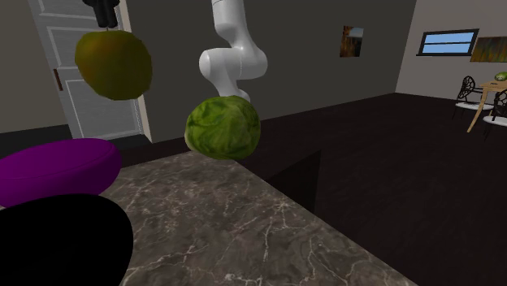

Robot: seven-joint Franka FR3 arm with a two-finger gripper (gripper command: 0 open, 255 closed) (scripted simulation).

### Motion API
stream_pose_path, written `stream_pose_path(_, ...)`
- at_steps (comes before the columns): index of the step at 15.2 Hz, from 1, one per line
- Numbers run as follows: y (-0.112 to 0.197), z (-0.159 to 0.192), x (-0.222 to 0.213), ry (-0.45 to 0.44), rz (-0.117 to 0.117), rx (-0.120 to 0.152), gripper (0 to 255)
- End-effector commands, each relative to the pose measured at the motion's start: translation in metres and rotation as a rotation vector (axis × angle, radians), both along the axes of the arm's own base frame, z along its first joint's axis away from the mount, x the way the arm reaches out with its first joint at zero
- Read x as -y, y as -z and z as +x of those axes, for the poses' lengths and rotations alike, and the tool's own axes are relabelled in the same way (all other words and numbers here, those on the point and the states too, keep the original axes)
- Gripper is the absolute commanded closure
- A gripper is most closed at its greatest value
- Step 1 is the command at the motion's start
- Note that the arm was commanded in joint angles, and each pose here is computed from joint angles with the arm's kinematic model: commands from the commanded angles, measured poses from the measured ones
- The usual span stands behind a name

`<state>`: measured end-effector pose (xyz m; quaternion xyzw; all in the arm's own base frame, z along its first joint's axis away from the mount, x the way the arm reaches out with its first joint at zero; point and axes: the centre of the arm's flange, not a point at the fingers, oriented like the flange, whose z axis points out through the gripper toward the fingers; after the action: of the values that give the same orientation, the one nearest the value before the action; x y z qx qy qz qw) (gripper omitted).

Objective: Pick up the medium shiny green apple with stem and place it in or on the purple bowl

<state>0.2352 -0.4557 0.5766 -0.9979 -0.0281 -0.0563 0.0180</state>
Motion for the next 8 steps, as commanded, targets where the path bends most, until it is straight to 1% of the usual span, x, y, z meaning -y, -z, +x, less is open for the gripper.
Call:
stream_pose_path(1, -0.005, -0.021, 0.013, -0.002, 0.000, 0.000, 255)
stream_pose_path(8, -0.020, -0.097, 0.064, -0.002, 0.000, 0.000, 255)
